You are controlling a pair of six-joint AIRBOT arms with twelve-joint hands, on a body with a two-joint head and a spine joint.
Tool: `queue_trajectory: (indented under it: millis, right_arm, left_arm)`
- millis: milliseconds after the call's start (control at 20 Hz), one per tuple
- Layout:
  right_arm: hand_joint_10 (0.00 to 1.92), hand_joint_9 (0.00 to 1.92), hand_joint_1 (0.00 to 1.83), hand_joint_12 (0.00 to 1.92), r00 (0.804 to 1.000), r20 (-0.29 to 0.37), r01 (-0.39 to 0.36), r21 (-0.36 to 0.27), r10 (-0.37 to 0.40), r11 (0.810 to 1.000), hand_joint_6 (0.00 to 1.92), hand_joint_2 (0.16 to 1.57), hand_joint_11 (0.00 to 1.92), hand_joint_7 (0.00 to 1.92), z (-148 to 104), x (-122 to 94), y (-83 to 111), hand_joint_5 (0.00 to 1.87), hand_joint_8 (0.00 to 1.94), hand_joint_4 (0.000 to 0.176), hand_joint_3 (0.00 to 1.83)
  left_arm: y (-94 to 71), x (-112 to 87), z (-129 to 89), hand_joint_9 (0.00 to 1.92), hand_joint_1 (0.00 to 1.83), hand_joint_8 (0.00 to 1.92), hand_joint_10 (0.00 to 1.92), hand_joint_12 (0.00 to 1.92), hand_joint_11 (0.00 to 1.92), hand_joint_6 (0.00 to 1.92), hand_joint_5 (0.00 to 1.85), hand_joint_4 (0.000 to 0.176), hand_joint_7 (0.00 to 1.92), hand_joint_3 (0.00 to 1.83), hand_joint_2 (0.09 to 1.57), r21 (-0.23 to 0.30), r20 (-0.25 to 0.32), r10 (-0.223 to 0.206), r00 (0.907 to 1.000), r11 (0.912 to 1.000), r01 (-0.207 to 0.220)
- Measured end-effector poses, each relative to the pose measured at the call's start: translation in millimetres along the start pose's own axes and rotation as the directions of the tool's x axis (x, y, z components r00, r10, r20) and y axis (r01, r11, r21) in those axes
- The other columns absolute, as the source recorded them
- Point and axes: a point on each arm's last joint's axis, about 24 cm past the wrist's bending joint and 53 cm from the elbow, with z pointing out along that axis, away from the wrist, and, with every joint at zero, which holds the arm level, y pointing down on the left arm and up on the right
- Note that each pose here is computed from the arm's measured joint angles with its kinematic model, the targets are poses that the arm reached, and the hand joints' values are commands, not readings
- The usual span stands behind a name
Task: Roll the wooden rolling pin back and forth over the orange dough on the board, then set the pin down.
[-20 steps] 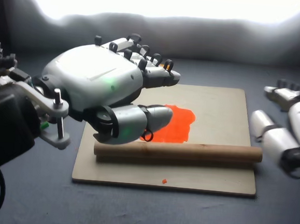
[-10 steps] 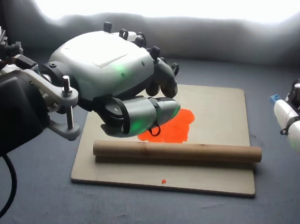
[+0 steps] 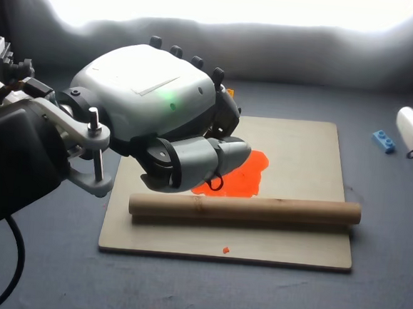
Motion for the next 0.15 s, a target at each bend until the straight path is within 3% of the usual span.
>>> queue_trajectory:
  millis: [100, 150]
  right_arm:
    - [1.92, 0.95, 0.33, 1.92, 0.999, -0.007, 0.033, -0.036, -0.034, 0.999, 1.63, 1.49, 0.73, 1.05, 0.9, -7.2, 3.3, 0.90, 1.61, 0.000, 0.00]
    - [1.92, 1.03, 0.27, 1.92, 0.999, -0.011, 0.035, -0.039, -0.036, 0.999, 1.72, 1.51, 0.87, 1.11, 1.9, -10.1, 2.5, 0.94, 1.64, 0.000, 0.01]
  left_arm:
    - [0.0, -0.1, 0.0, 1.08, 0.08, 1.77, 1.92, 1.92, 1.03, 1.77, 0.90, 0.000, 1.12, 0.01, 1.57, 0.000, 0.000, 0.000, 1.0000, 1.0000, 0.000]
    - [-0.2, 0.1, 0.0, 1.12, 0.09, 1.79, 1.92, 1.92, 1.11, 1.83, 0.94, 0.000, 1.15, 0.01, 1.57, 0.001, 0.000, -0.001, 1.0000, 1.0000, 0.001]
